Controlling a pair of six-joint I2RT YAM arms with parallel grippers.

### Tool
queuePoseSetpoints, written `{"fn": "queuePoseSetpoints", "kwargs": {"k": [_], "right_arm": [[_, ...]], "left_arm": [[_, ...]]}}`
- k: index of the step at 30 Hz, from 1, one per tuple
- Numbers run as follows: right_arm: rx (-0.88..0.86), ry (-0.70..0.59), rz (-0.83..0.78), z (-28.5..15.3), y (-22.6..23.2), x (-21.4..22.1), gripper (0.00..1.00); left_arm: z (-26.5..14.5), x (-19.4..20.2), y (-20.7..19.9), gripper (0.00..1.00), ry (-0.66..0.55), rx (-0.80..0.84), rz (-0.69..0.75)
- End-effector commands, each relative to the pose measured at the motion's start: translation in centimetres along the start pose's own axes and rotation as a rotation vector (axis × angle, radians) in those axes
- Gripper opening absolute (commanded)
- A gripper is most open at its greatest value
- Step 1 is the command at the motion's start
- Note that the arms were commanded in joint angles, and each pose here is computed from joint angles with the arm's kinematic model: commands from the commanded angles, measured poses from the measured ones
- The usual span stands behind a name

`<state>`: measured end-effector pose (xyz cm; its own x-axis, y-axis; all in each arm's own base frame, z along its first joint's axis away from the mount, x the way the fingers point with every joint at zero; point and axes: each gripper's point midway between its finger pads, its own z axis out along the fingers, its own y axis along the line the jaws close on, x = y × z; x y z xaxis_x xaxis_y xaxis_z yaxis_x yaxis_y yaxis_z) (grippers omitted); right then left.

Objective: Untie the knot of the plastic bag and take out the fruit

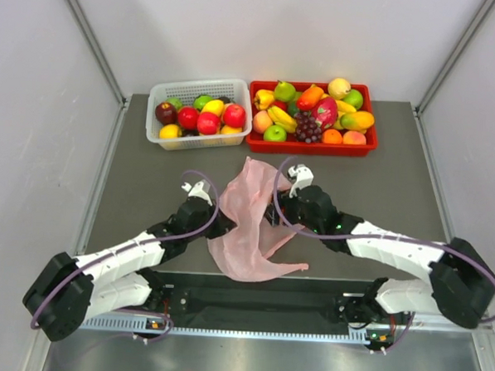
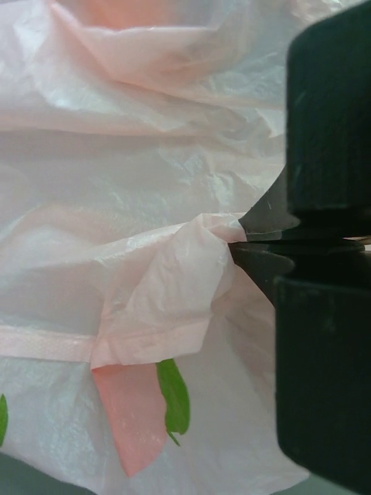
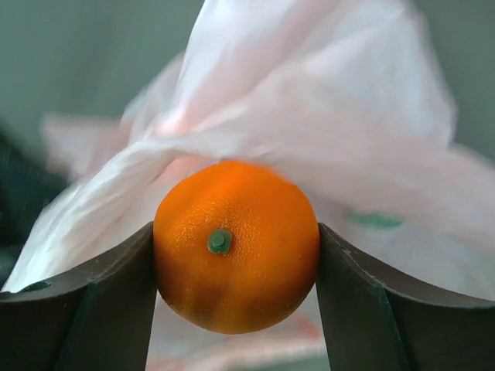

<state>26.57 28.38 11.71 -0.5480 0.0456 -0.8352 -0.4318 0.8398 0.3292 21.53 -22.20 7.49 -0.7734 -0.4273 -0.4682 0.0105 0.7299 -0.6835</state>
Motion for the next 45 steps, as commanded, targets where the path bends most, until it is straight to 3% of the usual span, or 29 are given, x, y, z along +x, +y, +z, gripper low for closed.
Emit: {"fn": "queuePoseSetpoints", "kwargs": {"k": [1, 6, 9, 13, 17, 21, 22, 26, 28, 29, 30, 32, 33, 35, 36, 37, 41, 45], "right_arm": [[-0.159, 0.282, -0.082, -4.7, 0.8, 5.7, 0.00], [-0.300, 0.374, -0.133, -9.6, 2.2, 6.5, 0.00], [-0.423, 0.264, -0.196, -12.6, 4.4, 2.8, 0.00], [-0.579, -0.014, -0.351, -17.2, 7.6, -4.3, 0.00], [-0.569, -0.213, -0.435, -18.8, 9.2, -11.0, 0.00], [-0.260, -0.318, -0.408, -14.1, 5.9, -18.1, 0.00], [-0.201, -0.270, -0.392, -10.9, 4.9, -18.2, 0.00], [0.050, -0.333, -0.239, -4.7, -1.3, -25.8, 0.00], [0.109, -0.321, -0.201, -0.2, -3.6, -26.6, 0.00], [0.133, -0.373, -0.190, 0.3, -4.3, -29.2, 0.00], [0.172, -0.339, -0.182, 3.4, -5.9, -28.5, 0.00], [0.194, -0.391, -0.182, 4.9, -6.7, -31.5, 0.00], [0.208, -0.351, -0.191, 7.7, -7.8, -30.4, 0.00], [0.217, -0.378, -0.205, 9.0, -8.4, -32.6, 0.00], [0.231, -0.319, -0.210, 11.9, -9.8, -30.8, 0.00], [0.228, -0.359, -0.212, 11.9, -9.7, -33.3, 0.01], [0.296, -0.259, -0.186, 17.0, -13.8, -31.3, 0.11], [0.306, -0.279, -0.163, 18.4, -15.5, -31.6, 0.25]], "left_arm": [[-0.1, -2.2, -1.7, 0.00, -0.069, 0.020, 0.011], [0.1, -2.8, -1.7, 0.00, -0.091, 0.004, 0.006], [0.3, -2.6, -1.3, 0.00, -0.088, -0.011, 0.010], [0.5, -2.3, -0.7, 0.00, -0.075, -0.026, 0.009], [0.6, -2.2, -0.7, 0.00, -0.075, -0.015, 0.007], [0.6, -2.2, -0.9, 0.00, -0.073, -0.008, 0.016], [0.6, -2.2, -0.9, 0.00, -0.070, -0.006, 0.019], [0.5, -2.2, -1.2, 0.00, -0.065, 0.005, 0.022], [0.4, -2.2, -1.4, 0.00, -0.063, 0.016, 0.017], [0.4, -2.0, -1.4, 0.00, -0.058, 0.020, 0.018], [0.3, -1.9, -1.3, 0.00, -0.057, 0.021, 0.018], [0.2, -1.9, -1.2, 0.00, -0.058, 0.020, 0.018], [0.1, -1.9, -1.2, 0.00, -0.061, 0.019, 0.018], [0.1, -1.9, -1.0, 0.00, -0.066, 0.016, 0.017], [0.0, -1.9, -1.0, 0.00, -0.067, 0.017, 0.019], [0.1, -1.8, -0.9, 0.00, -0.065, 0.015, 0.019], [0.2, -1.7, -0.5, 0.00, -0.062, 0.008, 0.020], [0.5, -1.4, -0.2, 0.00, -0.057, 0.000, 0.026]]}}
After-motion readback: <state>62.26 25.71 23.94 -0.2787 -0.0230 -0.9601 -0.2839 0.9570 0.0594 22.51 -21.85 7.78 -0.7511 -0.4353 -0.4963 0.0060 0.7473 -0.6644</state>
